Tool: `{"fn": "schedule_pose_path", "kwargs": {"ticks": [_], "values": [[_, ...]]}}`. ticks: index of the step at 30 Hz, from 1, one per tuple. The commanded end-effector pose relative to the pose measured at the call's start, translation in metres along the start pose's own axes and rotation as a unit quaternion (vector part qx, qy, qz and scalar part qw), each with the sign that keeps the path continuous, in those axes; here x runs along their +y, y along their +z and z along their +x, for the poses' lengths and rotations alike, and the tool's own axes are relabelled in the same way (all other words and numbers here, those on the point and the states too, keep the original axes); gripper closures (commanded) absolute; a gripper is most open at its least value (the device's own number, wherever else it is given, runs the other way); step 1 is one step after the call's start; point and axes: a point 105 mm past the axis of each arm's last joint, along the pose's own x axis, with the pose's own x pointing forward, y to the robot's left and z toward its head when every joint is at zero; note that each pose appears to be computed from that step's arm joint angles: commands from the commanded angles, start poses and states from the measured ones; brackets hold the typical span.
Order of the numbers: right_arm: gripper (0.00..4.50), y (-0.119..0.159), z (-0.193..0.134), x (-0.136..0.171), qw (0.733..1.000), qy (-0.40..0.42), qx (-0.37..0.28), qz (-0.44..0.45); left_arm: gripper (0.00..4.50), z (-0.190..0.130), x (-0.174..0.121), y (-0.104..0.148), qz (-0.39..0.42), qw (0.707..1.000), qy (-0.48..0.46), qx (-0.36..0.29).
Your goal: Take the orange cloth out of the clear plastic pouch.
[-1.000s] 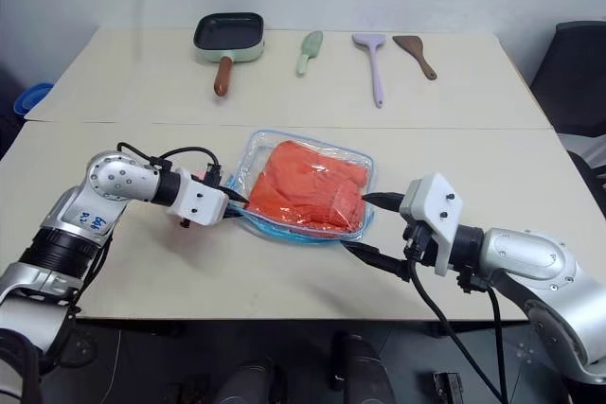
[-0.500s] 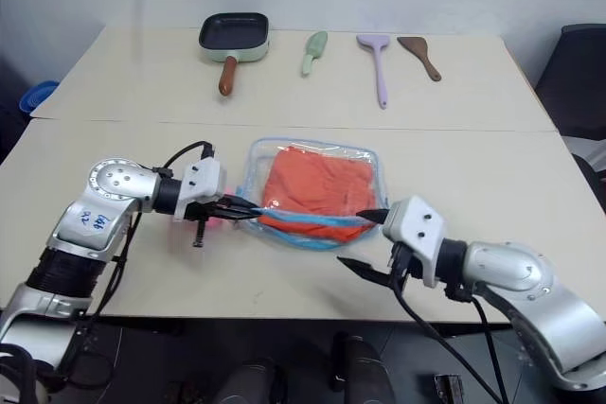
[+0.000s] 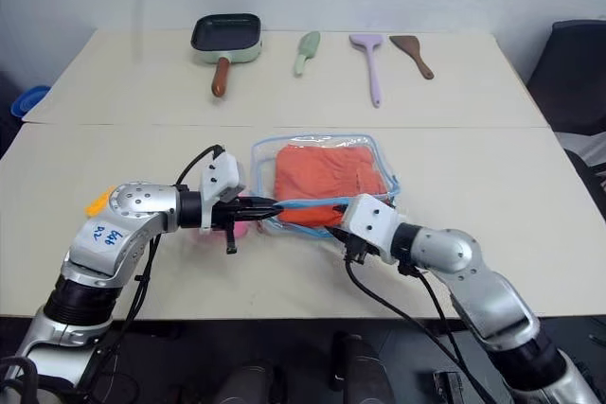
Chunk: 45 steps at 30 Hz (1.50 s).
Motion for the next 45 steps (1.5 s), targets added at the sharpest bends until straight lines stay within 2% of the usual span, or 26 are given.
{"fn": "schedule_pose_path", "kwargs": {"ticks": [1,4,9,14,22,28,33,36,43,45], "values": [[2.25,0.000,0.010,0.002,0.998,0.011,-0.002,-0.058,4.50,-0.001,-0.002,0.016,0.021,1.000,0.004,-0.024],[1.23,-0.006,0.021,-0.002,0.996,-0.005,0.005,-0.093,4.50,0.001,-0.003,0.017,0.023,0.999,0.002,-0.027],[1.23,-0.012,0.029,-0.003,0.994,-0.004,0.008,-0.112,4.50,0.002,-0.005,0.019,0.025,0.999,0.001,-0.029],[1.23,-0.004,0.033,-0.007,0.998,-0.015,-0.017,-0.059,4.50,0.004,-0.008,0.019,0.031,0.999,-0.003,-0.028],[1.23,-0.010,0.037,-0.009,0.999,-0.014,-0.009,-0.035,4.50,0.005,-0.009,0.018,0.034,0.999,-0.005,-0.026],[1.23,-0.026,0.043,-0.007,0.993,0.001,0.034,-0.115,4.50,0.006,-0.008,0.018,0.036,0.999,-0.005,-0.026],[1.23,-0.042,0.047,-0.011,0.988,0.003,0.074,-0.137,4.50,0.006,-0.007,0.018,0.036,0.999,-0.001,-0.028],[1.84,-0.053,0.045,-0.002,0.985,0.038,0.097,-0.140,4.50,0.006,-0.006,0.019,0.034,0.999,0.004,-0.031],[4.33,-0.061,0.039,0.006,0.982,0.078,0.106,-0.134,4.50,0.005,-0.001,0.021,0.032,0.999,0.016,-0.036],[4.46,-0.062,0.037,0.007,0.981,0.088,0.109,-0.135,4.50,0.004,0.002,0.022,0.026,0.999,0.023,-0.039]]}}
